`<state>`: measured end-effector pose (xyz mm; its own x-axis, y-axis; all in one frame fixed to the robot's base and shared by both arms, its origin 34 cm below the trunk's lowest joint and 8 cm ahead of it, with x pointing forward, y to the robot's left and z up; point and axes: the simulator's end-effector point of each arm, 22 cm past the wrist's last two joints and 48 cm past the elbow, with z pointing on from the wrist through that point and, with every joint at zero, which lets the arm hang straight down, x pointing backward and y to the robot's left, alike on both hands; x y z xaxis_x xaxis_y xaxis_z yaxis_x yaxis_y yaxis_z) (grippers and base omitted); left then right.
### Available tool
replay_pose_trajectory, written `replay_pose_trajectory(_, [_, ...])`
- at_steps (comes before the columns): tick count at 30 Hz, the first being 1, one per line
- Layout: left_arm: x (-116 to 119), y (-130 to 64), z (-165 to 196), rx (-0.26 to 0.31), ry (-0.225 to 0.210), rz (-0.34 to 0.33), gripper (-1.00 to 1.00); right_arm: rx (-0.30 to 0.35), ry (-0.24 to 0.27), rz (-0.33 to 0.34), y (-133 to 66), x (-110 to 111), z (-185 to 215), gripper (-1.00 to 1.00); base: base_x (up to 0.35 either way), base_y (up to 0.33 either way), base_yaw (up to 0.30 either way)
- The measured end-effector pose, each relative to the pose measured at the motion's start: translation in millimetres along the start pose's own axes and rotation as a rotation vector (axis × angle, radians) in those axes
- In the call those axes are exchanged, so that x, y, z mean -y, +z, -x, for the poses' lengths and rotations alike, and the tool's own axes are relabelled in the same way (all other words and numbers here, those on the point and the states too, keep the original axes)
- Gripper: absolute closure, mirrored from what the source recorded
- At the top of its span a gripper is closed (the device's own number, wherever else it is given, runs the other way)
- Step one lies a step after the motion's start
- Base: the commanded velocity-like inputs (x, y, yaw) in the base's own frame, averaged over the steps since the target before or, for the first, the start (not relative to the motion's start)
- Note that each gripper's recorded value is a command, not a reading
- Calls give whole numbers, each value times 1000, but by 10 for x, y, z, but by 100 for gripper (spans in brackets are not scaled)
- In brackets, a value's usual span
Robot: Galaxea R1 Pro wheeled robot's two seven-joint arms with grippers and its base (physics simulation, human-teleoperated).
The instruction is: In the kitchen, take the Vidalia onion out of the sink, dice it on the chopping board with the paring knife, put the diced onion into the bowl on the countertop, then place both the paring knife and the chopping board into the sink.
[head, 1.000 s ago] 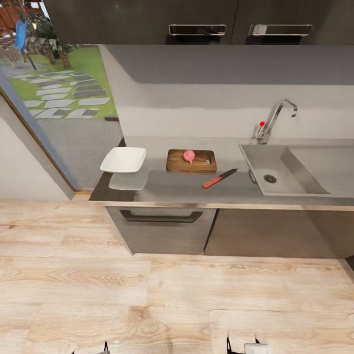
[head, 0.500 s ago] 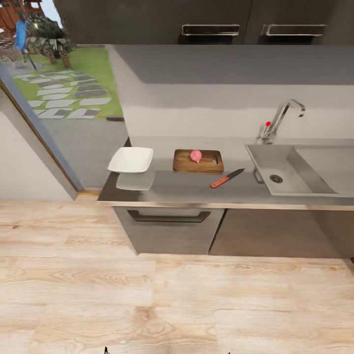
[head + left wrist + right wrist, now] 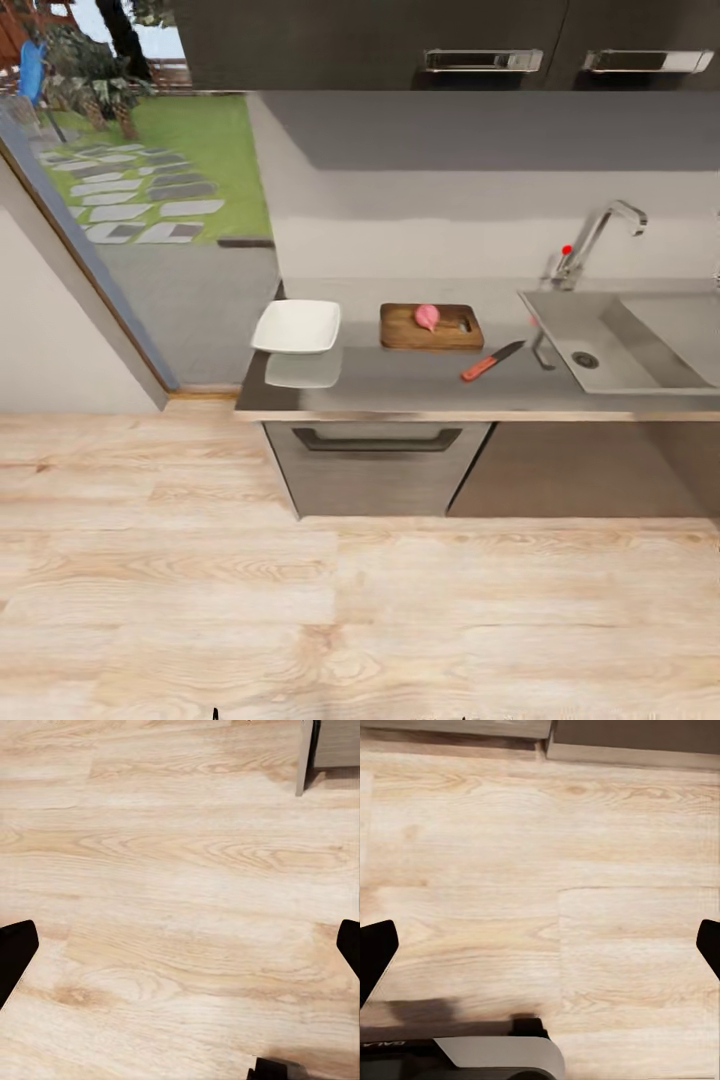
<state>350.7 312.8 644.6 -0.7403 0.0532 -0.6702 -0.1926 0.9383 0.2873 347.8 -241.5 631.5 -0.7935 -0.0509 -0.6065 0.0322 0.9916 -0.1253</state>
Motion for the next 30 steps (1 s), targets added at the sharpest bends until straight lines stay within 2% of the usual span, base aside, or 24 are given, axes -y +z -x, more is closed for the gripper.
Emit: replay_pose_trajectory(30, [1, 0, 0, 0, 0, 0, -100, 0, 1, 0, -1, -5, 0, -100, 2, 302, -229])
